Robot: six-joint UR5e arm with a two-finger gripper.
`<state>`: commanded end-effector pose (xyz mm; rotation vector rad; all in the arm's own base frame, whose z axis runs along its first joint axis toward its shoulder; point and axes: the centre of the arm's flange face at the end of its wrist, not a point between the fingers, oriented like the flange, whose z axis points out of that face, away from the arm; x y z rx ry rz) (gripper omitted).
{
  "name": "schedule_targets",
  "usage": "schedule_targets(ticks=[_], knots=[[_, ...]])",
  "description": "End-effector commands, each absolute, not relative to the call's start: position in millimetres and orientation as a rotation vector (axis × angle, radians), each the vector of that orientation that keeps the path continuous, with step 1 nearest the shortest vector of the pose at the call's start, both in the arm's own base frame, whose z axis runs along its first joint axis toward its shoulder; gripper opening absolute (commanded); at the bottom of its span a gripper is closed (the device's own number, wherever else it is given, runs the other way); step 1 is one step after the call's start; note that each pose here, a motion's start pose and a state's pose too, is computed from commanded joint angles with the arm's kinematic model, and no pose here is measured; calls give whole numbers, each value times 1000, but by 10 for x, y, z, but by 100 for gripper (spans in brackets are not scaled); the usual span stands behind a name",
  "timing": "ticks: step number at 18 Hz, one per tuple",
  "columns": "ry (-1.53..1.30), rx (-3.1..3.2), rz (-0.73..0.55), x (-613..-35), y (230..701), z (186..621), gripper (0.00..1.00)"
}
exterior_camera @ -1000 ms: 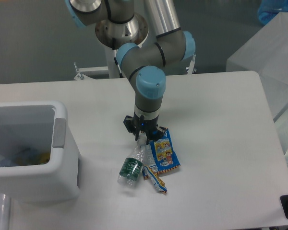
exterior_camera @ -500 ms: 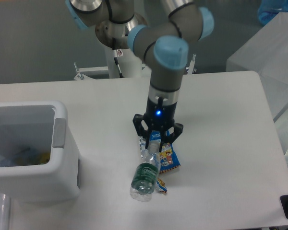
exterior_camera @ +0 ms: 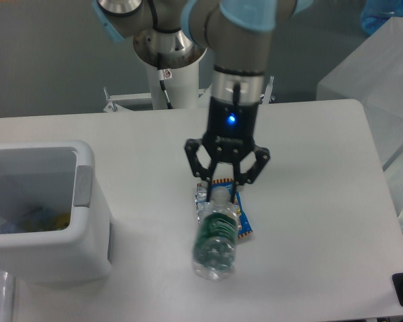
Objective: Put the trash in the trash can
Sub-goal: 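Lift the bottle and carry it over the white trash bin, then lower the bottle into the bin and open the gripper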
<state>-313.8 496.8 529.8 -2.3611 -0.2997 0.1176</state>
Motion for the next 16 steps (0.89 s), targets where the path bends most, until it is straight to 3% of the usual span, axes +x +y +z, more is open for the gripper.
schedule_targets(ticks=[6,16], knots=[[-214,-2317,69,-2374,5169,5636,41],[-49,-2378,-56,-1532,5570,5313,44]])
